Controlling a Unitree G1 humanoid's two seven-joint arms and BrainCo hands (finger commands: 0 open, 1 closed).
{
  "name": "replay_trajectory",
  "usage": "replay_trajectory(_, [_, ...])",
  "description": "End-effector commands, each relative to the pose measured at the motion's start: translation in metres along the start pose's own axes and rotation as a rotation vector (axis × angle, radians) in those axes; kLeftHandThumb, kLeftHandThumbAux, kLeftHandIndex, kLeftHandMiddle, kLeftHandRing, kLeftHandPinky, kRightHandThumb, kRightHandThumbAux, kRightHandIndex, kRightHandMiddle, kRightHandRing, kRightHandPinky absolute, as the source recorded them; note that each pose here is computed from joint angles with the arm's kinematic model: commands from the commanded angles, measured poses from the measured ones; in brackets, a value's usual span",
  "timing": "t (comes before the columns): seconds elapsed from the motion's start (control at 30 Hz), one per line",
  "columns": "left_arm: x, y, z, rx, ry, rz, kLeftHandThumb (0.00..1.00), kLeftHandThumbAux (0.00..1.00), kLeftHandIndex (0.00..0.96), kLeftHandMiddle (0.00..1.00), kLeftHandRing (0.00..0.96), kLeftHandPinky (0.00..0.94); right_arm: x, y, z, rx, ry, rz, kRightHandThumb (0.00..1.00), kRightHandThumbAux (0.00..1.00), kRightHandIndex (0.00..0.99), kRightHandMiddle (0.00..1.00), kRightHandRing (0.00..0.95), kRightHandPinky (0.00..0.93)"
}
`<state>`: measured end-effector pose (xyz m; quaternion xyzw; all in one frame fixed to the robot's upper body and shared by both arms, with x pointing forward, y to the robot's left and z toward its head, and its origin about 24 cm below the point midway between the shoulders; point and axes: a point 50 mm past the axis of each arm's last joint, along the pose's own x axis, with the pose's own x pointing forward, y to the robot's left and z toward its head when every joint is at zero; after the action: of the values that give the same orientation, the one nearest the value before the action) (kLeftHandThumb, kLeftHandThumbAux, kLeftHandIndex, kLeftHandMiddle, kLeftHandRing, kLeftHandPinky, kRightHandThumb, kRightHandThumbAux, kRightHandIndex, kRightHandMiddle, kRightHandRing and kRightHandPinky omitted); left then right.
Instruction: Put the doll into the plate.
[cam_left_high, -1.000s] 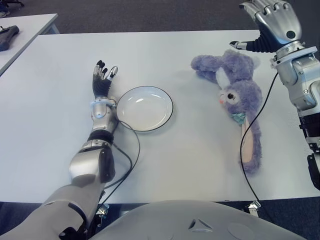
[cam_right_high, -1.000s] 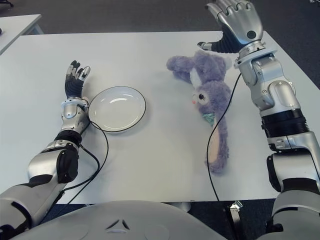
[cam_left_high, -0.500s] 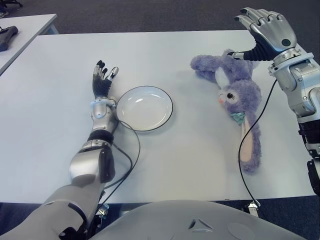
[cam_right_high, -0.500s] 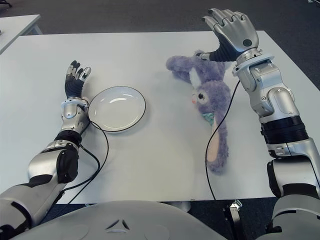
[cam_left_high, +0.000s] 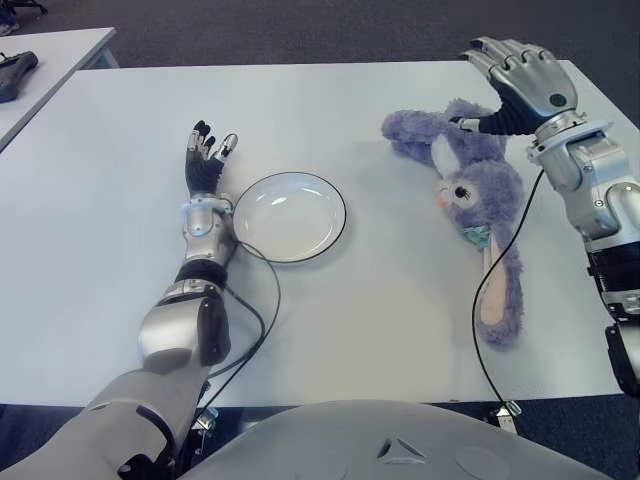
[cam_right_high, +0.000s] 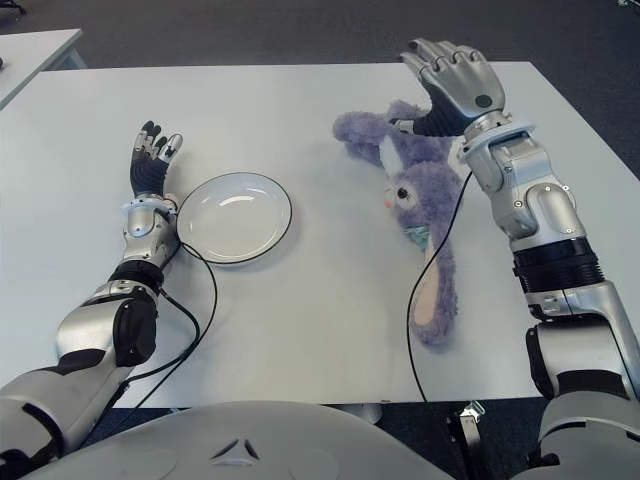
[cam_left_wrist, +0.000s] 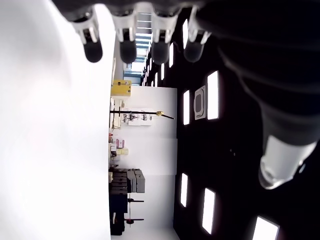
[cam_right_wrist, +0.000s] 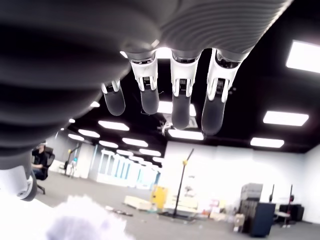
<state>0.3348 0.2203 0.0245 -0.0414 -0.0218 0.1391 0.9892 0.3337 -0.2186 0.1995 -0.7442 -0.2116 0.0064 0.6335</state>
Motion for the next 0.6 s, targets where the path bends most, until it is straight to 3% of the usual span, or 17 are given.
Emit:
replay_trajectory(0.03, [-0.103,0.016,-0.112,-0.008,0.482,0.101,0.0,0.607,0.025,0.072,0.037,0.0,-0.009,0.033,0.005,0.076,-0.019,0.084,0.249,0.47,0.06,0.067,0.106,0.178])
replay_trajectory(0.6, [-0.101,0.016,-0.111,-0.022,0.477,0.103,0.0,0.61,0.027,0.076,0.037,0.0,-0.004,0.061,0.019,0.161,-0.014,0.101,0.246,0.496,0.058,0.064,0.118,0.212])
